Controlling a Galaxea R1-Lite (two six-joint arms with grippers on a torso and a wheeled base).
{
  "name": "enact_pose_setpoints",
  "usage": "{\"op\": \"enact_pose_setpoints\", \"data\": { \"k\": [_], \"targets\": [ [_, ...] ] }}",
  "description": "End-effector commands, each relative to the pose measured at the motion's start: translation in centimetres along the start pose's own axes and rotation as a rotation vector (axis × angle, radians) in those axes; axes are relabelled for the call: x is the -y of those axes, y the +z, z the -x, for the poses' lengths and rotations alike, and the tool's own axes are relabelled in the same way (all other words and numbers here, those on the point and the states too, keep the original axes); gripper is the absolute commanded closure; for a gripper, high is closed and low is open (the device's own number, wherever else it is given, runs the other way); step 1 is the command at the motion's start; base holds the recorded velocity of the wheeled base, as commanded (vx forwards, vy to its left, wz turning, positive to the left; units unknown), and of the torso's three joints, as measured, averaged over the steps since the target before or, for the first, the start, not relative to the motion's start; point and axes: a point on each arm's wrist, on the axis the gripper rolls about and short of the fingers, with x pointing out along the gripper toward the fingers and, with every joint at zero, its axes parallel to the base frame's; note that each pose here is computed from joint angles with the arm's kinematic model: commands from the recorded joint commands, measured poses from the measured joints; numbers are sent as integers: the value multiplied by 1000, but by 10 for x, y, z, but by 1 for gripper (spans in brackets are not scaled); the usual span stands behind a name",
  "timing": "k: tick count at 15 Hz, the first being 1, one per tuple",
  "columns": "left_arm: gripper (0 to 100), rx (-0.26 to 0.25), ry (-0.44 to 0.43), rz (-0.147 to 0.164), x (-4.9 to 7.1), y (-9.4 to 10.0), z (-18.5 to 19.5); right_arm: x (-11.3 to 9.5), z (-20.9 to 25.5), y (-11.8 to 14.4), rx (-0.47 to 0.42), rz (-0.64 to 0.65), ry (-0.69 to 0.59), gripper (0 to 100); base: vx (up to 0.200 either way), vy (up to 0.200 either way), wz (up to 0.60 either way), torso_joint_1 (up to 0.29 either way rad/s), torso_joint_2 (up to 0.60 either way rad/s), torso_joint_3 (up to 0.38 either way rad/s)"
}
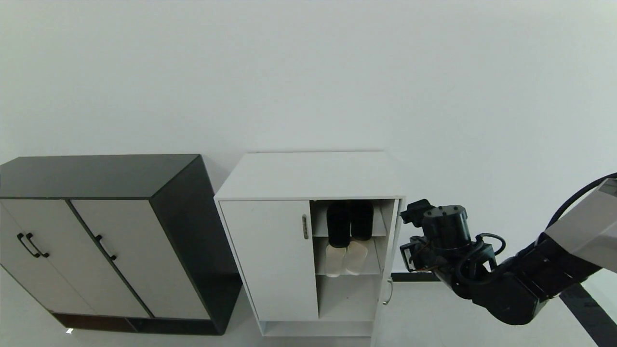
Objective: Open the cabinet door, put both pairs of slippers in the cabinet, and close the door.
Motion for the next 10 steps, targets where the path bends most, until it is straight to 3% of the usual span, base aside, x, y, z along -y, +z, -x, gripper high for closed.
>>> {"op": "enact_pose_setpoints", "data": {
  "k": [1,3,6,10],
  "targets": [
    [100,-3,1,0,0,0,0,4,3,-17,-57,30,-4,100,200,0,0,7,2,7],
    [100,-1,1,0,0,0,0,6,11,-42,-134,65,6,100,0,0,0,0,0,0],
    [100,-3,1,0,0,0,0,6,16,-58,-171,49,92,100,0,0,0,0,0,0],
    [100,-1,1,0,0,0,0,-2,3,-68,-139,30,96,100,0,0,0,0,0,0]
  ]
}}
